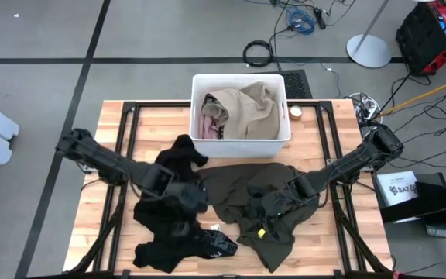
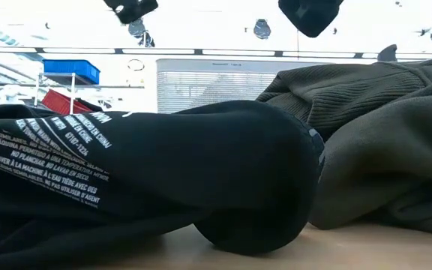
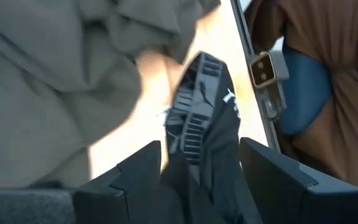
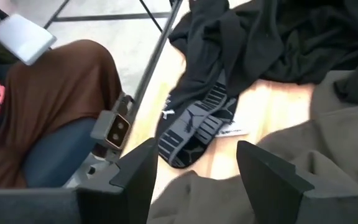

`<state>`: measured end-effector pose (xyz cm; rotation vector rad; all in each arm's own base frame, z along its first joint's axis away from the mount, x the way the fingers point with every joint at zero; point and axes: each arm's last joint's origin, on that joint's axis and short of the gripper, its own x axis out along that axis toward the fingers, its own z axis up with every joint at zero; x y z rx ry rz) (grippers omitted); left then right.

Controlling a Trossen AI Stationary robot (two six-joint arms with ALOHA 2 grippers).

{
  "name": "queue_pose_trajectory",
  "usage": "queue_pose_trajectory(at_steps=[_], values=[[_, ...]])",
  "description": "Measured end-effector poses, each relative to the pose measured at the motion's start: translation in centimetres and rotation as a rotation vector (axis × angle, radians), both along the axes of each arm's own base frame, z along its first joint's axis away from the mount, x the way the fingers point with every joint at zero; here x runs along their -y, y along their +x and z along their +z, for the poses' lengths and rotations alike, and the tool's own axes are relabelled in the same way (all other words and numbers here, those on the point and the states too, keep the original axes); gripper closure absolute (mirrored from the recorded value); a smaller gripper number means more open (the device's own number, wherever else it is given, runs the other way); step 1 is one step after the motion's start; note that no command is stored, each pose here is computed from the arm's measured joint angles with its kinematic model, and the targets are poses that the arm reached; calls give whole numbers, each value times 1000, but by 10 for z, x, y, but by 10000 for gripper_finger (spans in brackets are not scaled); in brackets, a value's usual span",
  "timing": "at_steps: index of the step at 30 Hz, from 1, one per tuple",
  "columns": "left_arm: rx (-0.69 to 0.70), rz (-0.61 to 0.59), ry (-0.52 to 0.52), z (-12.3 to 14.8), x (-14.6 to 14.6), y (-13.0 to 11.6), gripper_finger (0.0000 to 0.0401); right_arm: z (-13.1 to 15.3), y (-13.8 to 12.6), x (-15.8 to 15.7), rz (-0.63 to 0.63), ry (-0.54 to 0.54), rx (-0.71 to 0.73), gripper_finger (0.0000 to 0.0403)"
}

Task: Sort clothes
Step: Put the gray hoodie into the white bin

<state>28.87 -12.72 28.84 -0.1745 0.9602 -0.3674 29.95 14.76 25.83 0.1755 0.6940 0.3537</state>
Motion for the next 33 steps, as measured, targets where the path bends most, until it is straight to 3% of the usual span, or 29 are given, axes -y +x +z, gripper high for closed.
queue_pose_trajectory(at_steps=[7,14,19,26,29,33], values=[[44,-97,-72,-48,29,-2,176,1,-4,-8,-16,-2,2,195],[56,-166,-23,-81,63,5,176,2,-5,-12,-46,1,21,195],[26,-95,69,-107,79,16,176,4,-4,-13,-59,30,32,195],[-122,28,52,-131,86,29,176,5,-5,-16,-49,36,43,195],[-278,49,118,-137,79,25,176,5,-5,-16,-48,36,42,195],[-301,33,82,-129,78,31,176,5,-5,-16,-41,27,46,195]])
